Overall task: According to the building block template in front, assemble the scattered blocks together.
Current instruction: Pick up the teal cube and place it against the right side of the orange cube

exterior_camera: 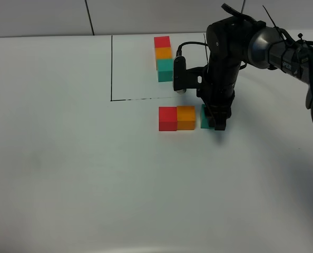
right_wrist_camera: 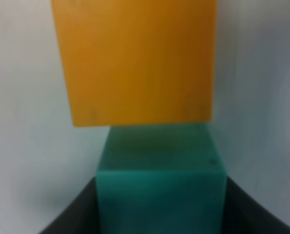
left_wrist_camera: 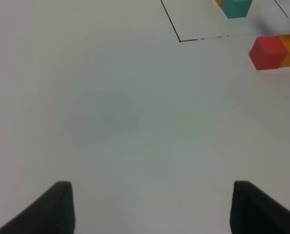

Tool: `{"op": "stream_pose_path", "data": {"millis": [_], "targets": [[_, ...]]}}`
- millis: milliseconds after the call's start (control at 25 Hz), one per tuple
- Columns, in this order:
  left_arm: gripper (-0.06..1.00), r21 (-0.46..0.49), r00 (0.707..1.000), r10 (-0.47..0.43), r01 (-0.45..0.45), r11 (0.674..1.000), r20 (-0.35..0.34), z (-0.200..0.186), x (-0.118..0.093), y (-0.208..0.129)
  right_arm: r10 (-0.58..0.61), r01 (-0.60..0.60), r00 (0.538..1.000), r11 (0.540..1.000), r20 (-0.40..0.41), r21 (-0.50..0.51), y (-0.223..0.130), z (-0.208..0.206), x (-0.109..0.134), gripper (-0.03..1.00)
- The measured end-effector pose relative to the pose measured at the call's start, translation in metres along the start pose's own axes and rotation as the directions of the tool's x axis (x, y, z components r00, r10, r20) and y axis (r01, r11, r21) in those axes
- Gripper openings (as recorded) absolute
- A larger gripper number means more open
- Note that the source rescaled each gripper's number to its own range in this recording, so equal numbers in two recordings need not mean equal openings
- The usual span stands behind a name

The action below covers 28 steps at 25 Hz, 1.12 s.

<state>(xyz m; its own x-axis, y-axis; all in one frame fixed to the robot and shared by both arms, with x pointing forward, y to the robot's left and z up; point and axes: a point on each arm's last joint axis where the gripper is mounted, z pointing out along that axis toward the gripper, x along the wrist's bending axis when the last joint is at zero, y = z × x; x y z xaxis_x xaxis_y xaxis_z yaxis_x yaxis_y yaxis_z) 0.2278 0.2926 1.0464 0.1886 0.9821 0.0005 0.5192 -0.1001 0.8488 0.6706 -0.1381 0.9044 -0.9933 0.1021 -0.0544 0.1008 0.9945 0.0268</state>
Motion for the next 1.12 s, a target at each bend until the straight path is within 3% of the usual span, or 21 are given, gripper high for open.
{"op": "stream_pose_path", "data": {"millis": [1120], "targets": [[0.42,0.0,1.0,0.0,0.0,1.0,0.0,0.0,0.0,0.0,-0.024,0.024,1.0,0.998,-0.009,-0.06,0.0102,-0.0003,0.003,0.01]]}}
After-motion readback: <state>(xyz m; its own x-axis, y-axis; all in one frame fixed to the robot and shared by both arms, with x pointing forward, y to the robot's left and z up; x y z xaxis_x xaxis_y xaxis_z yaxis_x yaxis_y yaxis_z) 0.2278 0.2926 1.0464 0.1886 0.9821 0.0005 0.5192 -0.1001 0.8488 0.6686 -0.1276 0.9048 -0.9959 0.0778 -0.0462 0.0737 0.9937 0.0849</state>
